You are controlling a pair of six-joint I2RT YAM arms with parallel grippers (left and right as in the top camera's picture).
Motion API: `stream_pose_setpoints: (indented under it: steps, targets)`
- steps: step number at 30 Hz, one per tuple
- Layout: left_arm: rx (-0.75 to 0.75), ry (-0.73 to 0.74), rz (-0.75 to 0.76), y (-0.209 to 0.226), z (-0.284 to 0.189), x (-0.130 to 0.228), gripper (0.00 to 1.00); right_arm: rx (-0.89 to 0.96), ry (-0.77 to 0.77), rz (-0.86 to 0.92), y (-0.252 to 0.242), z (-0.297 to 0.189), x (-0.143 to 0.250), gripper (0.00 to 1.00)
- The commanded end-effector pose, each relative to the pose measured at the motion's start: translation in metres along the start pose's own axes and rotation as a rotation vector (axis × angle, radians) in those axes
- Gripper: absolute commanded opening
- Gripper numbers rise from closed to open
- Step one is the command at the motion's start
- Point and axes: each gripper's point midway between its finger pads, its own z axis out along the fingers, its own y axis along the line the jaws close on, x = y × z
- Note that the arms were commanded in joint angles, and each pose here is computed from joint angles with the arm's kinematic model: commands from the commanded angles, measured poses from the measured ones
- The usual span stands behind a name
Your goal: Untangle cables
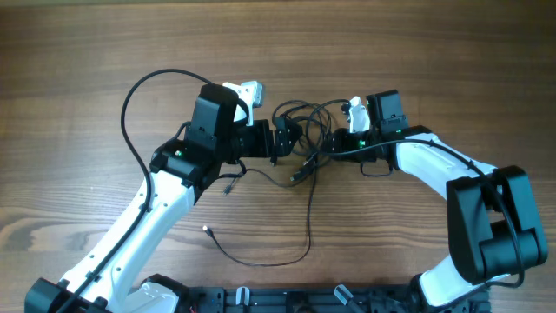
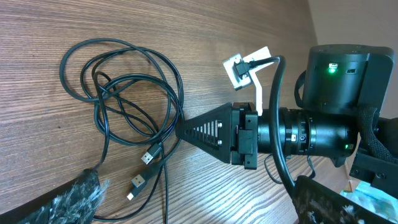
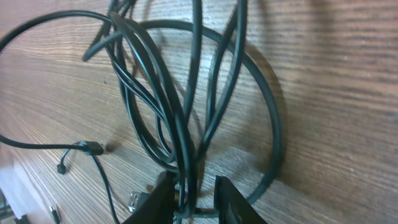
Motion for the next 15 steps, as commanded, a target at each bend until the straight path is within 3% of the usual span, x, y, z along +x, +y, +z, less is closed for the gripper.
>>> stream_pose_setpoints:
  steps: [1, 8, 15]
  targets:
    - [-0.006, -0.004, 0.009, -0.001, 0.001, -0.002, 1.00, -0.025, 0.019, -0.024, 0.003, 0.009, 0.004, 0.24]
    - [-0.005, -0.004, 0.009, -0.001, 0.001, -0.002, 1.00, -0.019, 0.049, -0.013, -0.002, 0.018, 0.013, 0.18]
    - [-0.005, -0.004, 0.009, -0.001, 0.001, -0.002, 1.00, -0.012, 0.077, 0.007, -0.007, 0.023, 0.020, 0.04]
